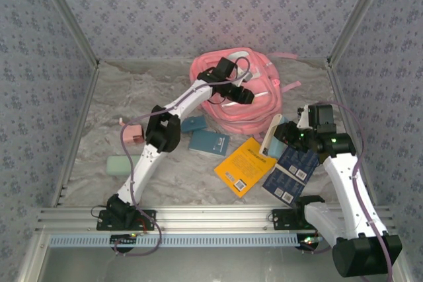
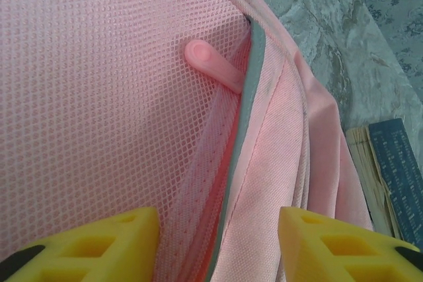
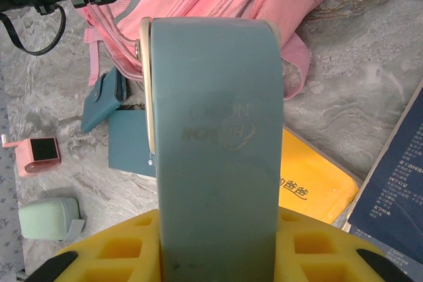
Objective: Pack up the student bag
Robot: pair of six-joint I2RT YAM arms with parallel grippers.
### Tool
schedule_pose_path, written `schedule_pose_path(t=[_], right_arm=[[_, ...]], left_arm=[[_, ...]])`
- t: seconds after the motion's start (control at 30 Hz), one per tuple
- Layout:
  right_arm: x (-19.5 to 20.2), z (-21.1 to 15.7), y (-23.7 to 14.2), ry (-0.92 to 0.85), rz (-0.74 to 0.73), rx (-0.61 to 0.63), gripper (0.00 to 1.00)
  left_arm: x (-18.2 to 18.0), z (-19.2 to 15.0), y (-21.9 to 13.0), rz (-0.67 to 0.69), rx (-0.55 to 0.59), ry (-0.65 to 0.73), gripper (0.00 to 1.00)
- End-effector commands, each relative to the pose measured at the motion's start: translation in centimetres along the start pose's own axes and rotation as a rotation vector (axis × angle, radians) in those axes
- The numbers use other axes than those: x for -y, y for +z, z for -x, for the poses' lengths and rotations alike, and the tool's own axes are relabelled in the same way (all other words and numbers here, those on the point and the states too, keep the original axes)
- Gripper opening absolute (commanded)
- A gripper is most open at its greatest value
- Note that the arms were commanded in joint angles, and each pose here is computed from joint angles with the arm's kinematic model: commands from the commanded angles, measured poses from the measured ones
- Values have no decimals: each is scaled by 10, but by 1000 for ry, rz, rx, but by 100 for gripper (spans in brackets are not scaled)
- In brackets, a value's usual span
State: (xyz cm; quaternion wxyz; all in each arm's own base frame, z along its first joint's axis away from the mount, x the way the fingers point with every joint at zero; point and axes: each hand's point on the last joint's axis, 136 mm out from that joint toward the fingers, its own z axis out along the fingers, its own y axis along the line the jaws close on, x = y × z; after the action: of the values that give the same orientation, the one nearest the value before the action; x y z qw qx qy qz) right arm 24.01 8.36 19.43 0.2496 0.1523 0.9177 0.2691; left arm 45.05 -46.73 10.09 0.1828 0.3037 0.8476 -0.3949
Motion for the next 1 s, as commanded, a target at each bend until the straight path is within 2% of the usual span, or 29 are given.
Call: schedule_pose_path(t=[0.0,0.17,0.33,0.43,0.5,0.67,0.83,0.97], right_arm=[[-5,-1,-2,8,38,5,20],[-7,1,-3,4,46,12,21],[-11,3,-6,10,55,21,21],[-12,2,-10,15,55,17,21],[-11,3,-15,13,40,33,21],[-11,11,-32,10,-4,91,20],[-13,21,-48,28,-17,161,20],[-18,26,-49,66,6,181,21]], left_arm=[[28,6,-12,-51,-1,27,47],[39,8,-17,-52,4,53,35],[30,5,-8,-47,5,38,1],[36,15,-14,-51,28,45,0],[45,33,-30,-54,73,61,0],[68,87,-101,-34,247,92,0],[95,123,-162,-23,385,123,0],[113,146,-208,-66,486,118,0]])
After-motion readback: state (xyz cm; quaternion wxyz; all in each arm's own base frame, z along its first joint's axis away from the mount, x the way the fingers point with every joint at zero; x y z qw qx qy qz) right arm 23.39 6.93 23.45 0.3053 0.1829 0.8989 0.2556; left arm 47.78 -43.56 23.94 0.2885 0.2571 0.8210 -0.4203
